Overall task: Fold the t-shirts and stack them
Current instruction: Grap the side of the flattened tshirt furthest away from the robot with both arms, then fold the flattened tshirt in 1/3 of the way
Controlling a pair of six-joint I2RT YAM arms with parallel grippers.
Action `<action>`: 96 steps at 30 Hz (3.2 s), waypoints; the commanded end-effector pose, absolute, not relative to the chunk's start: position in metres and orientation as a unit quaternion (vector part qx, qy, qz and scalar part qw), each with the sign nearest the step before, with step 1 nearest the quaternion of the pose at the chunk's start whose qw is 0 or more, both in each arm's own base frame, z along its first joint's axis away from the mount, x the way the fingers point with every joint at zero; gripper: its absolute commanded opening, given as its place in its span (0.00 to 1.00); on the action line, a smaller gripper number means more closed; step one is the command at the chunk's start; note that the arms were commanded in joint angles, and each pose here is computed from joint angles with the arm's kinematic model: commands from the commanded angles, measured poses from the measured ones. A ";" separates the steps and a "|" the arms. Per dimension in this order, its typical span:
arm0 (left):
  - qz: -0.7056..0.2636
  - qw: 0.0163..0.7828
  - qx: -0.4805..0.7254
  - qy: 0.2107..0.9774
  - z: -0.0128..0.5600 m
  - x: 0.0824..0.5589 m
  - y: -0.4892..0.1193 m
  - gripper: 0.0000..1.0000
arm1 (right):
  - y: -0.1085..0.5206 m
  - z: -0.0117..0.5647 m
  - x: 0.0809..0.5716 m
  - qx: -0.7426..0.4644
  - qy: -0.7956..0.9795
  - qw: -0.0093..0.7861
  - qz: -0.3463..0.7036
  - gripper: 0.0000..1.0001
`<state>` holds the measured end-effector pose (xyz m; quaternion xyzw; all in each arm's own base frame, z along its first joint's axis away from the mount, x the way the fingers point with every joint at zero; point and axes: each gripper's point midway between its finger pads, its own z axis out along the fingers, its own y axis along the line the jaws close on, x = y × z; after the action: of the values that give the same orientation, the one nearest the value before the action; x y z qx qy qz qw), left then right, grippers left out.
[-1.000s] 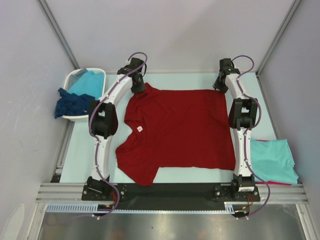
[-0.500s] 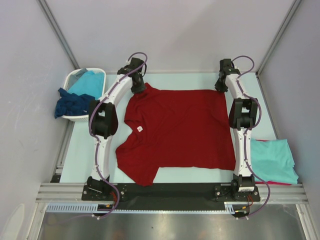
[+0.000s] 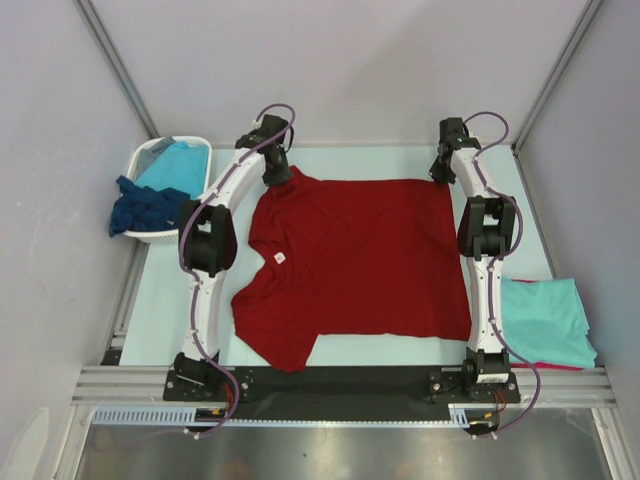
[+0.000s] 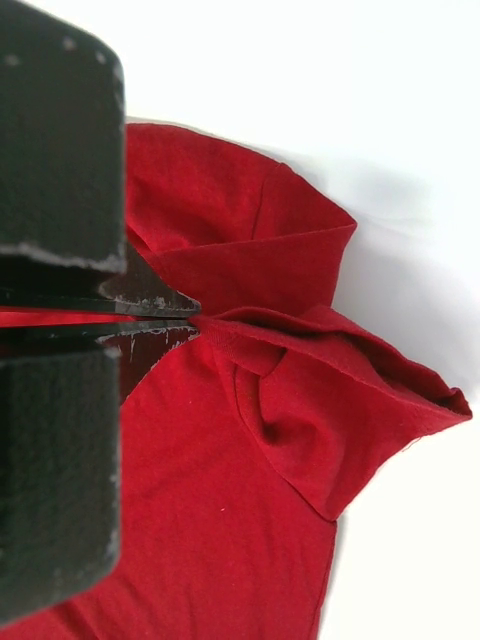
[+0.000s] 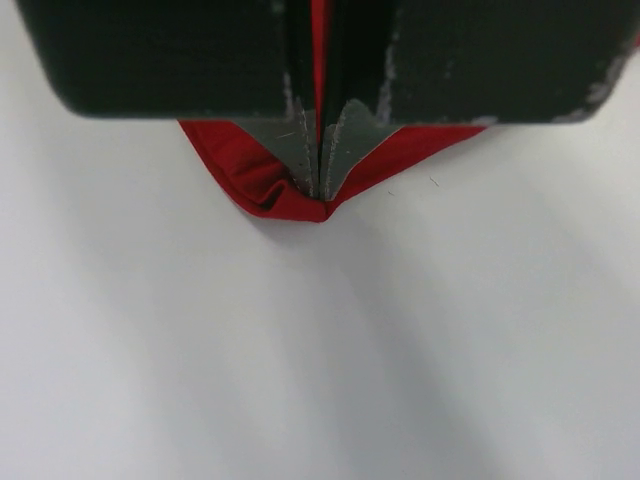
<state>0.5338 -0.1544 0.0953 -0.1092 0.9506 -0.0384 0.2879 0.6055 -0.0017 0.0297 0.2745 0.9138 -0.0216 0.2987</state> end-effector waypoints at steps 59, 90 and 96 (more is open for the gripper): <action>-0.025 0.368 -0.130 0.921 0.192 0.442 -0.111 0.00 | 0.024 0.191 0.461 0.244 0.891 0.382 -0.038 0.00; 0.001 0.305 -0.120 0.945 0.125 0.362 -0.095 0.00 | 0.020 0.118 0.389 0.250 0.919 0.294 -0.082 0.00; 0.006 0.290 -0.121 0.949 0.111 0.352 -0.092 0.00 | 0.026 0.100 0.379 0.250 0.925 0.273 -0.085 0.00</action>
<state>0.3519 -0.0919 0.1007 -0.1115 0.9576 0.0117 0.2656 0.3822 0.0246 0.1000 0.2376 0.9308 -0.0799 0.2661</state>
